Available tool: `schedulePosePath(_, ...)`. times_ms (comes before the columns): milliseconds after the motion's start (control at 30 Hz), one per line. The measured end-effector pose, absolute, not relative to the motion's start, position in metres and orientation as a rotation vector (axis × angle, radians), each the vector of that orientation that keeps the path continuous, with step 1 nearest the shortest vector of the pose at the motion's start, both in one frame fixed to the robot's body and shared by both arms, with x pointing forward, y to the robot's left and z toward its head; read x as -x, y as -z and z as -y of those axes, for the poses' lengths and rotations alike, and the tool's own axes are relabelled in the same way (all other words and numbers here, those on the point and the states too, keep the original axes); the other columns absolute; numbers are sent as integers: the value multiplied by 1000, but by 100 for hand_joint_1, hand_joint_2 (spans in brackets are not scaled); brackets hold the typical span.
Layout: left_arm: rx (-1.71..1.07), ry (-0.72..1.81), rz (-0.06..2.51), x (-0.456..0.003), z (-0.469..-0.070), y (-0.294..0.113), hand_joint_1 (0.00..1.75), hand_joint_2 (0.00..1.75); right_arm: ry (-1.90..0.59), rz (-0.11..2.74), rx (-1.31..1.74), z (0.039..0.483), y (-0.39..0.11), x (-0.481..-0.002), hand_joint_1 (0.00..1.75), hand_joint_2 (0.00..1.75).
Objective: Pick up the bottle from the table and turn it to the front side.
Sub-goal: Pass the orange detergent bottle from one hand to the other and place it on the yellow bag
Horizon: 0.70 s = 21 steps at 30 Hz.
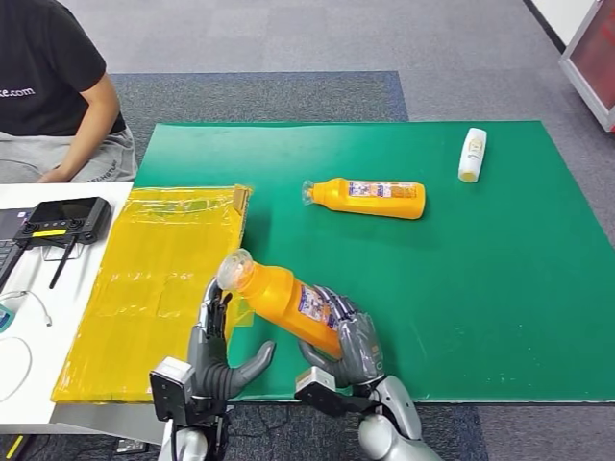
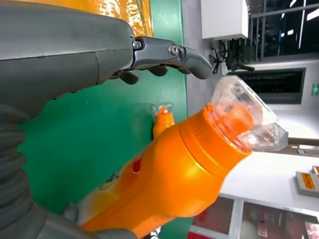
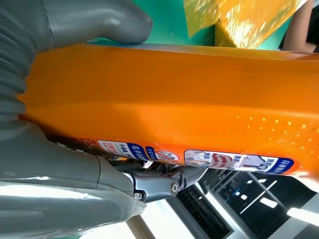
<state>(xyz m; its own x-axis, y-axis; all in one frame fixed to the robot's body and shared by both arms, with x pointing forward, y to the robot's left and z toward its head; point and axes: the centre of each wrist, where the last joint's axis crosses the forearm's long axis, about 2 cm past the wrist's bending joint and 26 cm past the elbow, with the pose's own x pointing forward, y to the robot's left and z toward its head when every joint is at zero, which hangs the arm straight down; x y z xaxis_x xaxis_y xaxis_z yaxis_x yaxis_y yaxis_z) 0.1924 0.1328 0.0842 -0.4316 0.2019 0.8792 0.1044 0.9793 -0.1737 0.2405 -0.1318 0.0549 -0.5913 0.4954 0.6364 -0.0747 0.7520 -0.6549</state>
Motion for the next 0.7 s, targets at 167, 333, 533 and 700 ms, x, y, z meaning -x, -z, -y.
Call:
schedulePosePath(167,215,-134,2000,-194,-134,-81,0,175,-793,2089,272,126,-56,-231,175,175)
schedulePosePath(333,315,-210,1948,-197,-134,-76,0,175,-820,2106,248,118,-61,-227,175,175)
schedulePosePath(533,330,-261,1914,-202,-133,-72,0,175,-825,2111,232,116,-61,-227,175,175)
schedulePosePath(700,337,-269,1908,-205,-133,-71,0,175,-839,2118,226,114,-63,-228,175,175)
